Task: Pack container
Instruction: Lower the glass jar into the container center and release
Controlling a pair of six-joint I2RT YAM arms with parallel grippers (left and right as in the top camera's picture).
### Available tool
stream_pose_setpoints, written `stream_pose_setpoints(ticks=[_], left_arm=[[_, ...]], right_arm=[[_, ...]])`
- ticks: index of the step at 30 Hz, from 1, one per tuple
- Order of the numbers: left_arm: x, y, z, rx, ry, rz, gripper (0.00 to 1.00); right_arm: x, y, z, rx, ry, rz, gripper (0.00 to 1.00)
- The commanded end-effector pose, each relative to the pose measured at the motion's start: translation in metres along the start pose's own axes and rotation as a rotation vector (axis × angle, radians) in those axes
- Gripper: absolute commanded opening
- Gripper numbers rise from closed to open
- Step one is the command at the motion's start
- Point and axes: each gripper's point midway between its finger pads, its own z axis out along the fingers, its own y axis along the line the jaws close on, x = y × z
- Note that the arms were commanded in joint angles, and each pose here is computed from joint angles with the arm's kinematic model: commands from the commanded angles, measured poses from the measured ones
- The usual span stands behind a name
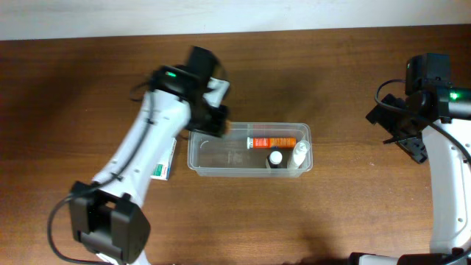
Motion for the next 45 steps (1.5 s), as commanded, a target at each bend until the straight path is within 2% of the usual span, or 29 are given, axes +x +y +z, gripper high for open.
stream_pose_setpoints(ticks=[1,5,13,22,26,29,30,32,34,35,36,38,45], left_arm=[[0.000,-0.038,-0.006,-0.025,-0.042,-0.053,0.36],[0.010,-0.061,0.016,-0.020,-0.026,-0.072,0.35],[0.039,-0.068,0.070,-0.034,0.018,-0.138,0.35],[0.037,-0.069,0.074,-0.031,0.002,-0.139,0.37],[0.025,-0.065,0.051,-0.025,-0.033,-0.118,0.45],[0.023,-0.043,0.024,-0.099,-0.060,-0.144,0.54],[0.024,-0.035,0.016,-0.120,-0.072,-0.155,0.59],[0.026,-0.026,0.005,-0.133,-0.084,-0.150,0.61],[0.026,-0.019,-0.003,-0.135,-0.094,-0.160,0.73],[0.028,-0.016,-0.005,-0.140,-0.087,-0.160,0.72],[0.032,-0.013,-0.005,-0.148,-0.069,-0.116,0.63],[0.036,-0.003,0.005,-0.201,-0.041,-0.064,0.58],[0.048,0.010,0.056,-0.256,0.114,-0.038,0.58]], right_arm=[[-0.002,-0.002,0.001,0.004,-0.001,0.014,0.98],[-0.002,-0.002,0.001,0.004,-0.001,0.014,0.99],[-0.002,-0.002,0.001,0.004,-0.001,0.014,0.99],[-0.002,-0.002,0.001,0.004,-0.001,0.014,0.98],[-0.002,-0.002,0.001,0.004,-0.001,0.014,0.98],[-0.002,-0.002,0.001,0.004,-0.001,0.014,0.98],[-0.002,-0.002,0.001,0.004,-0.001,0.014,0.99],[-0.002,-0.002,0.001,0.004,-0.001,0.014,0.98],[-0.002,-0.002,0.001,0.004,-0.001,0.014,0.98],[-0.002,-0.002,0.001,0.004,-0.001,0.014,0.99],[-0.002,-0.002,0.001,0.004,-0.001,0.014,0.98],[-0.002,-0.002,0.001,0.004,-0.001,0.014,0.99],[-0.002,-0.002,0.001,0.004,-0.001,0.014,0.98]])
